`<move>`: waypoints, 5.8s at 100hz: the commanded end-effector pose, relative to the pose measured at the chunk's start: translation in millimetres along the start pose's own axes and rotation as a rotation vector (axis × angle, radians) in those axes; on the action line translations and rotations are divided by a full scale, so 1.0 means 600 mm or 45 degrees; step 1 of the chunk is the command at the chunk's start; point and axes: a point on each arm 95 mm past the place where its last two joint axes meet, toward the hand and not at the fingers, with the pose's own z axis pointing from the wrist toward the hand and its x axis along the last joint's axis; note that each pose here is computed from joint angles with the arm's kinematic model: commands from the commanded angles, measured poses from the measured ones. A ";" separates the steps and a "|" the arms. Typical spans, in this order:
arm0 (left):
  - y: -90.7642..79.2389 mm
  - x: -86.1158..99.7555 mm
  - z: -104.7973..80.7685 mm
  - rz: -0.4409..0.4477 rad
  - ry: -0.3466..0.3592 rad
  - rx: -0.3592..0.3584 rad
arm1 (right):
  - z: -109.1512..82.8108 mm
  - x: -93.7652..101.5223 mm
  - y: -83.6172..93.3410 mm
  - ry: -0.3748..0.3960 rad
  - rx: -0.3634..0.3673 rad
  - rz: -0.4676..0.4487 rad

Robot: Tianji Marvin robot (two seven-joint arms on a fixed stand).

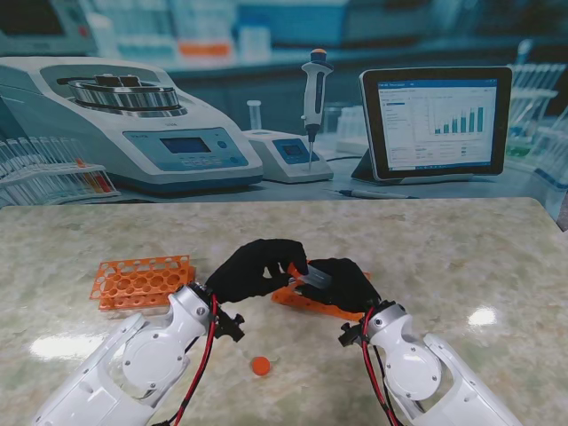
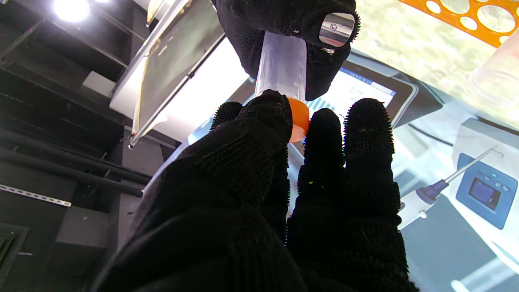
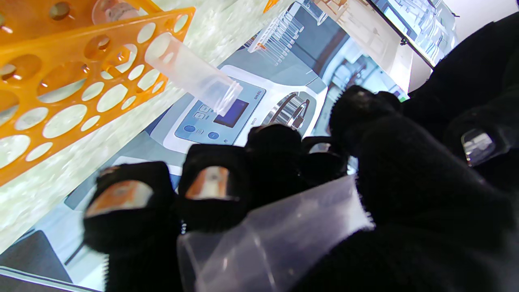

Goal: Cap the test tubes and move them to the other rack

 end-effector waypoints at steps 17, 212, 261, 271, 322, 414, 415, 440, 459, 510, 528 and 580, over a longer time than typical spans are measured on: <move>0.011 -0.001 0.000 -0.017 -0.003 -0.030 | -0.001 0.005 -0.005 0.008 -0.003 0.015; 0.009 0.007 0.003 0.005 0.012 -0.033 | 0.003 0.008 -0.001 0.011 -0.010 0.009; 0.002 0.008 0.004 0.050 0.020 -0.060 | 0.004 0.010 0.002 0.019 -0.008 0.003; 0.002 0.009 0.005 0.054 0.025 -0.063 | 0.004 0.010 0.003 0.020 -0.009 0.002; 0.014 0.008 0.012 0.038 0.023 -0.048 | 0.006 0.012 0.003 0.020 -0.009 0.004; 0.013 0.012 0.022 0.070 0.048 -0.036 | 0.008 0.013 0.003 0.025 0.005 0.001; 0.013 0.012 0.022 0.071 0.049 -0.038 | 0.008 0.013 0.003 0.025 0.005 0.001; 0.012 0.014 0.023 0.100 0.060 -0.055 | 0.008 0.015 0.005 0.032 0.008 -0.003; 0.011 0.018 0.023 0.089 0.066 -0.046 | 0.008 0.015 0.004 0.028 0.009 -0.005; 0.017 0.019 0.020 -0.014 0.025 -0.006 | 0.009 0.015 0.005 0.022 0.004 -0.004; 0.016 0.020 0.021 -0.034 0.015 0.006 | 0.010 0.015 0.005 0.020 0.004 -0.003; 0.015 0.021 0.024 -0.052 0.010 0.020 | 0.009 0.013 0.006 0.013 -0.002 -0.005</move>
